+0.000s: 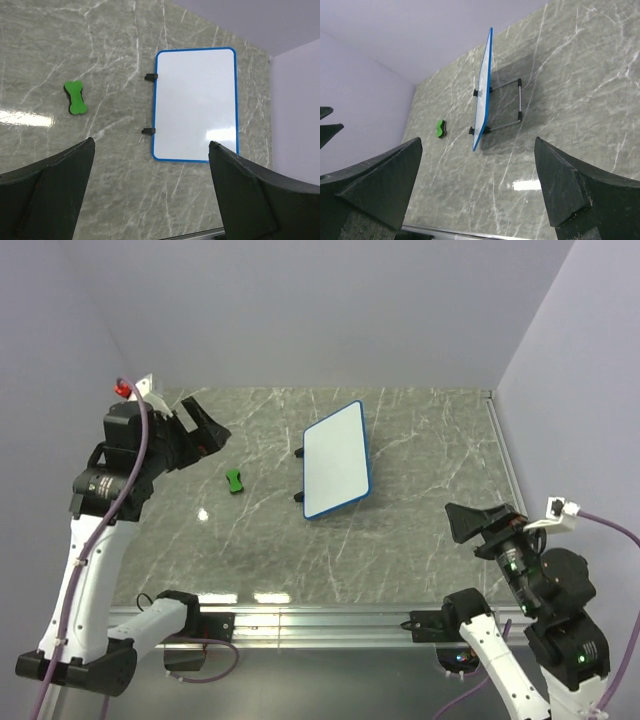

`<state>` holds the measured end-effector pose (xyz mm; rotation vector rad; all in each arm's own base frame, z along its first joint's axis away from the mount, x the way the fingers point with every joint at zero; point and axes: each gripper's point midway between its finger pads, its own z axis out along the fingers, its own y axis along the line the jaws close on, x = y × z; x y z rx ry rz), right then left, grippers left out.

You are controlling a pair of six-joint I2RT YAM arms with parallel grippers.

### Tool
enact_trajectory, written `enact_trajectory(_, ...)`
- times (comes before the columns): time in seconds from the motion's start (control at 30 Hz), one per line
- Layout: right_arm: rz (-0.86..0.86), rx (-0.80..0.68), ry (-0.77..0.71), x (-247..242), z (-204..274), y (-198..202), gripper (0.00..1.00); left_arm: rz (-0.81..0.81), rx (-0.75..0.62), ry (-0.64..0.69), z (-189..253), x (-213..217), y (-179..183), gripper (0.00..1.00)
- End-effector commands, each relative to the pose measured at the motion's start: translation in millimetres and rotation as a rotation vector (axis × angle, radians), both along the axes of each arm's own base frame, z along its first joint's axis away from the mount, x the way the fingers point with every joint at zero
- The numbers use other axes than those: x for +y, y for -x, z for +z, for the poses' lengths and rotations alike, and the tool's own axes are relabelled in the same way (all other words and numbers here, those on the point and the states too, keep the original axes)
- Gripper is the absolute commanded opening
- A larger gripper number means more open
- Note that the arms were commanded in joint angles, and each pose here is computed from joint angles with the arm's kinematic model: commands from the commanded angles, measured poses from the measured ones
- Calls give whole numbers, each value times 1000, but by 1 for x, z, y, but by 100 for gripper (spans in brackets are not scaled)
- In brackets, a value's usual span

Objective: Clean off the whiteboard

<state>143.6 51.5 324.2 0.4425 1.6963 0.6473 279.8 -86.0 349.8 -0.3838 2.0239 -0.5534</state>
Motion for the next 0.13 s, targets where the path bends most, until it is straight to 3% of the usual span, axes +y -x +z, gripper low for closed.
enact_trajectory(0.0,-26,2,-20,-9,-6,19,100,3,-29,-23,23,4,7,99)
enact_trajectory(0.1,-50,-18,-35,-16,-7,28,100,29,-26,-54,31,10,7,97)
